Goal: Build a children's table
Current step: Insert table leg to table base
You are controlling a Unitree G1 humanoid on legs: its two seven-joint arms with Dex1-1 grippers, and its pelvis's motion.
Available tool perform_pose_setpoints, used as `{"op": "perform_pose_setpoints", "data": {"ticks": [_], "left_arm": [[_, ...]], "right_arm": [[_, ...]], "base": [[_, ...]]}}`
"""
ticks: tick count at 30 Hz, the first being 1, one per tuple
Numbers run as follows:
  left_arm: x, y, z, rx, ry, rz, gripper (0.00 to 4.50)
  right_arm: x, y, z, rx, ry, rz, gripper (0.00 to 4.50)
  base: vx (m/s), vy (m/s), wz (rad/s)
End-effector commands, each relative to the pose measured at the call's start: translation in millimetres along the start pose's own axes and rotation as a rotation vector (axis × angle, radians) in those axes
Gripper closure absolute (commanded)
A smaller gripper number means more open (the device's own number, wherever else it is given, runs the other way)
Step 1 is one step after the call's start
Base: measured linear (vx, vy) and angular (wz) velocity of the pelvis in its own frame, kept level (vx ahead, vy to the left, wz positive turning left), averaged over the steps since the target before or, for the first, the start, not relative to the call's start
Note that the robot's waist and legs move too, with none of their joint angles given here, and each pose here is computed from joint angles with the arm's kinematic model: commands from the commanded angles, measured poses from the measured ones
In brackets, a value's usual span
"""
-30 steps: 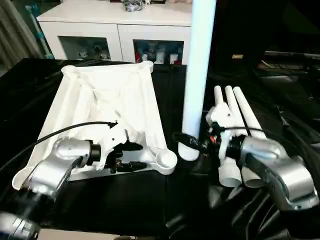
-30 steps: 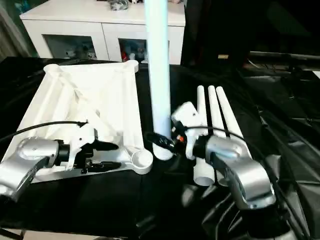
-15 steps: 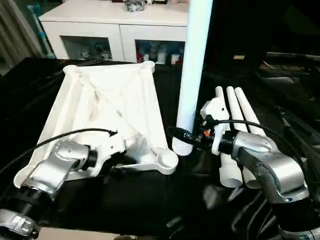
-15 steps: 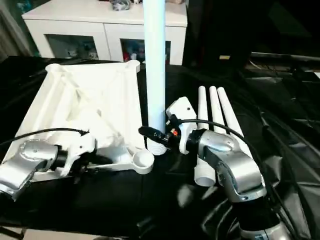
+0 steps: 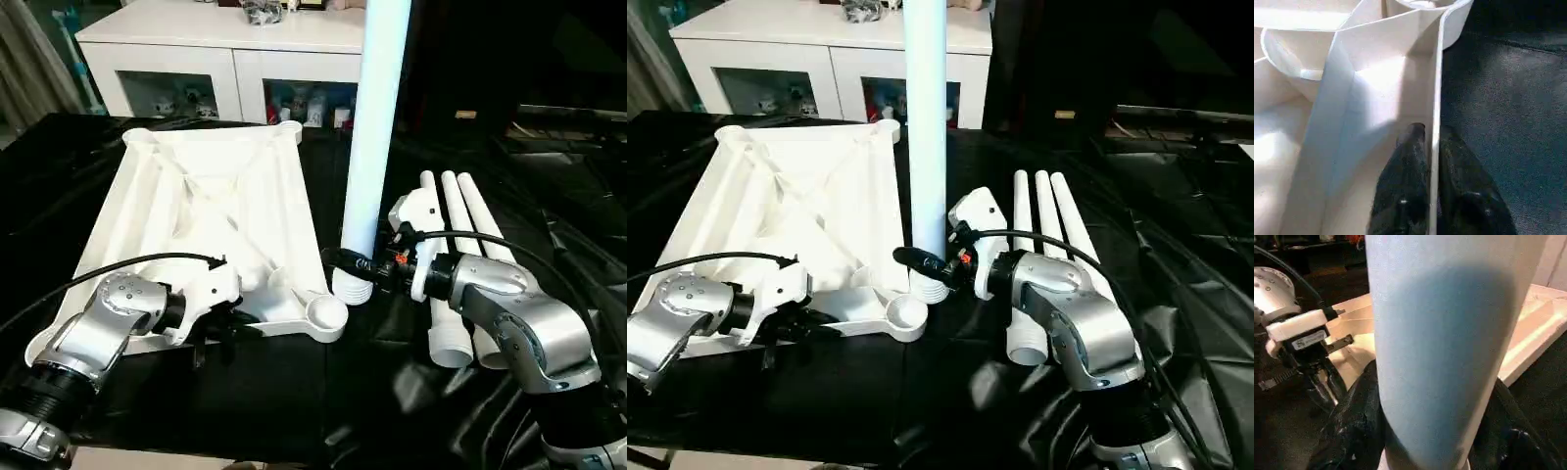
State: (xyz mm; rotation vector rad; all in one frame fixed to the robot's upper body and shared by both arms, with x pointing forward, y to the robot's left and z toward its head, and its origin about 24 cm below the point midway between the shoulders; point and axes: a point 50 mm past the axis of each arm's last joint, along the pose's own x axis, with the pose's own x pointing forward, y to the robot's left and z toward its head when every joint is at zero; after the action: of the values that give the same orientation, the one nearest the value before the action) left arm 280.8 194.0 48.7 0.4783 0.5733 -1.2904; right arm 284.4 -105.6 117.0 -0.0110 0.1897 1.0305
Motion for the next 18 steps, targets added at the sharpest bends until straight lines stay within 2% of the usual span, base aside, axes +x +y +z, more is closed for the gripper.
{"op": "perform_pose_setpoints", "data": {"ticks": [1, 4, 7, 10, 18], "left_arm": [[5.2, -1.4, -1.8, -0.009, 0.005, -0.006, 4.38], [8.4, -1.8, 0.3, -0.001, -0.003, -0.011, 4.49], [22.2, -4.9, 9.6, 0.027, -0.024, -0.039, 4.5], [26.8, -5.4, 13.7, 0.038, -0.04, -0.042, 4.5], [32.4, -0.1, 20.9, 0.039, -0.089, -0.001, 4.5]], "right_arm": [[1.8, 0.5, 2.4, 0.022, -0.005, 0.018, 2.64], [2.1, 1.1, 1.6, 0.033, -0.004, 0.023, 2.64], [2.5, 3.7, -3.0, 0.057, 0.022, 0.046, 2.64], [2.3, 4.3, -6.1, 0.059, 0.051, 0.056, 2.64], [4.5, -5.6, -13.4, 0.062, 0.08, -0.004, 2.64]], "base": [[0.0, 0.0, 0.0], [0.0, 0.0, 0.0], [0.0, 0.0, 0.0], [0.0, 0.0, 0.0], [0.0, 0.0, 0.0]]}}
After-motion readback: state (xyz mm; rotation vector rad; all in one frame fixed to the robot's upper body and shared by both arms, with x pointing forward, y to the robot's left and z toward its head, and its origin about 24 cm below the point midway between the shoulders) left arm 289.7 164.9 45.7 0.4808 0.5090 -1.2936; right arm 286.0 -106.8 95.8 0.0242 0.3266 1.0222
